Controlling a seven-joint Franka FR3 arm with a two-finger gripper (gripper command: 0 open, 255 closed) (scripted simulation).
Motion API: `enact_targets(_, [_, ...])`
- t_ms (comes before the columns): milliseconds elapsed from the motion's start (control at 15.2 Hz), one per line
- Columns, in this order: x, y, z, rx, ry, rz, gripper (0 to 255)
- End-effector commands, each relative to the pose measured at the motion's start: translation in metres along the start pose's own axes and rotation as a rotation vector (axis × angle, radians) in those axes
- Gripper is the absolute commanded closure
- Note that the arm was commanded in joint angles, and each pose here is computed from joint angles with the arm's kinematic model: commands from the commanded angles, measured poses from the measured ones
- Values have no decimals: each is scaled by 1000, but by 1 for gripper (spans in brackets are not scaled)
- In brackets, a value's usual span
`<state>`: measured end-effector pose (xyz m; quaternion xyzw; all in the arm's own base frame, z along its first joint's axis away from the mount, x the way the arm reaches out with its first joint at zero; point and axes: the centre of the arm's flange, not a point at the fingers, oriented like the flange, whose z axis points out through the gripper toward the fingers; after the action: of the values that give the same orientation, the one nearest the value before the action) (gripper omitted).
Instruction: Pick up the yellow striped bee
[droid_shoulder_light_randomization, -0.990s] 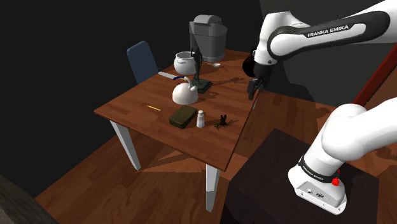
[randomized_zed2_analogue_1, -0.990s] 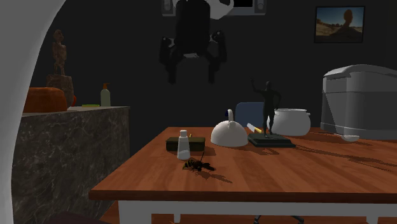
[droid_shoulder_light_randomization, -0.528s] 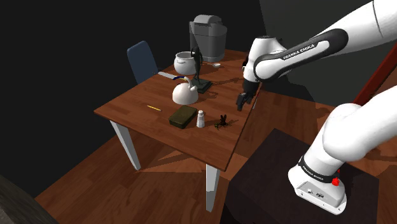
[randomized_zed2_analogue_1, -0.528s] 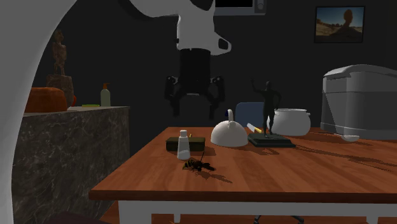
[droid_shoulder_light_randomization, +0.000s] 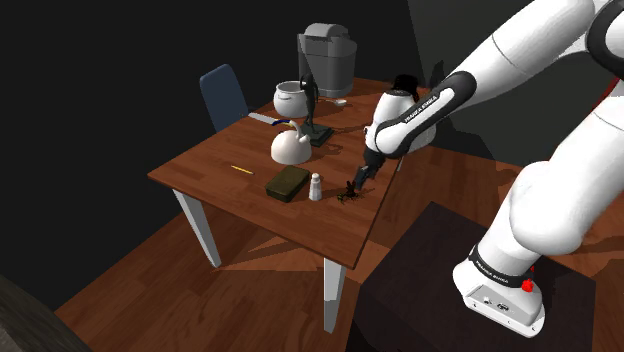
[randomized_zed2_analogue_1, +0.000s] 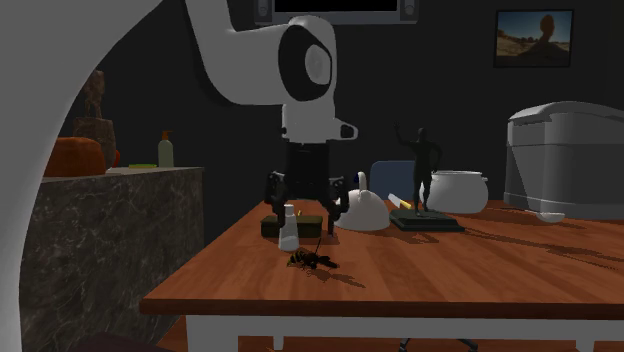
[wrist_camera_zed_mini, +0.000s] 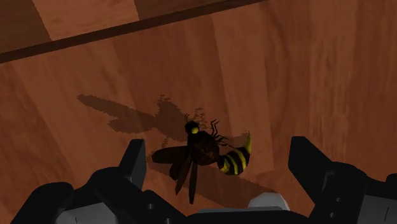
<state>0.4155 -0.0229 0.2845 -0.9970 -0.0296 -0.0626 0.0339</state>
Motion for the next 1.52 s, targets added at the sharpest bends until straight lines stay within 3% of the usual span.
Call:
enact_targets(0, [9,2,27,1,20,-13,0])
enact_targets(132, [18,2,50,5,37,-26,0])
enact_targets(792, [13,4,90,5,37,-26,0])
enact_targets(858, [13,4,90,5,37,-26,255])
enact_targets(1452, [13,4,90,5,37,-26,255])
